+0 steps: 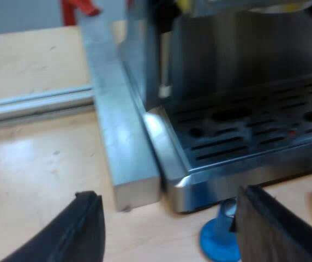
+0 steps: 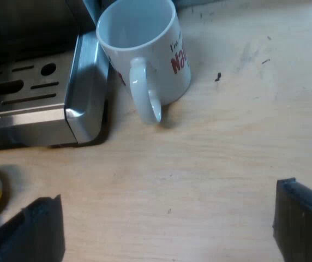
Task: Put the handle in the coffee machine
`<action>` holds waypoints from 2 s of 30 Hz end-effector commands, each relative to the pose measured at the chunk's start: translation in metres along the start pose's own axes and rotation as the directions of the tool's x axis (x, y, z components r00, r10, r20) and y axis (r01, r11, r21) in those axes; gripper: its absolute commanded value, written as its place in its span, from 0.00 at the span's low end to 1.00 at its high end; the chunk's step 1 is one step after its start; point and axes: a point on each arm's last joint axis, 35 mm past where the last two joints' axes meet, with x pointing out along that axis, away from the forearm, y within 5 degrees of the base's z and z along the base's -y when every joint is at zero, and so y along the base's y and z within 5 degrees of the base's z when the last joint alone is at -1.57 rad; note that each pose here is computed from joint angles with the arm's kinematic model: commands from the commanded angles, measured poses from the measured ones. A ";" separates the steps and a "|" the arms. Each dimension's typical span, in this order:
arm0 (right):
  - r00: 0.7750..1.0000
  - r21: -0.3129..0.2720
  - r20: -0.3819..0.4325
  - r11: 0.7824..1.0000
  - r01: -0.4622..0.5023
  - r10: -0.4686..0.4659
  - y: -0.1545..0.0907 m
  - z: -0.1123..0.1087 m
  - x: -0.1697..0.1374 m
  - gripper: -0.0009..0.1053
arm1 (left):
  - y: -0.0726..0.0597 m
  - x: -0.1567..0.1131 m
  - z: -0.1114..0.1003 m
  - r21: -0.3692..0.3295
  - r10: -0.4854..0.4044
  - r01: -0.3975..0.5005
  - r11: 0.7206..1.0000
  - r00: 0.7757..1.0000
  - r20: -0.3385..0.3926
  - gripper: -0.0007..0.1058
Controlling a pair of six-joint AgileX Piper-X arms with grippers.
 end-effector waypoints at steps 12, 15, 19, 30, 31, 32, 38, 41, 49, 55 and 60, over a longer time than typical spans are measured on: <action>0.969 -0.074 -0.207 0.986 -0.151 0.133 -0.002 0.040 -0.005 0.74 | -0.014 -0.014 0.022 0.006 -0.239 0.239 0.971 0.971 -0.012 0.52; 0.949 -0.057 -0.256 0.977 -0.204 0.183 -0.002 0.045 -0.002 0.74 | -0.016 -0.011 0.024 -0.015 -0.286 0.286 0.958 0.957 -0.043 0.52; 0.929 -0.028 -0.281 0.965 -0.261 0.243 -0.002 0.052 0.003 0.74 | -0.019 -0.006 0.024 -0.034 -0.366 0.364 0.931 0.925 -0.105 0.52; 0.863 -0.015 -0.399 0.938 -0.346 0.311 0.002 0.066 0.020 0.74 | -0.027 0.004 0.023 -0.028 -0.482 0.489 0.872 0.848 -0.222 0.52; 0.854 -0.020 -0.414 0.935 -0.355 0.316 0.003 0.067 0.022 0.74 | -0.029 0.008 0.022 -0.020 -0.503 0.516 0.856 0.825 -0.257 0.52; 0.842 -0.029 -0.437 0.931 -0.365 0.316 0.005 0.068 0.024 0.74 | -0.030 0.008 0.022 -0.019 -0.509 0.523 0.852 0.820 -0.261 0.52; 0.782 -0.062 -0.529 0.904 -0.422 0.329 0.022 0.069 0.040 0.74 | -0.038 0.020 0.020 0.012 -0.542 0.583 0.813 0.763 -0.353 0.52; 0.771 -0.091 -0.552 0.897 -0.433 0.317 0.032 0.071 0.046 0.74 | -0.040 0.025 0.020 0.009 -0.537 0.583 0.812 0.754 -0.379 0.52; 0.777 -0.175 -0.568 0.883 -0.435 0.270 0.061 0.074 0.062 0.74 | -0.041 0.030 0.020 0.081 -0.524 0.593 0.801 0.760 -0.384 0.52; 0.753 -0.174 -0.610 0.884 -0.434 0.249 0.080 0.072 0.079 0.74 | -0.042 0.030 0.020 0.153 -0.546 0.639 0.754 0.739 -0.394 0.52; 0.727 -0.170 -0.643 0.881 -0.442 0.241 0.092 0.069 0.094 0.74 | -0.043 0.029 0.020 0.145 -0.570 0.664 0.734 0.718 -0.400 0.52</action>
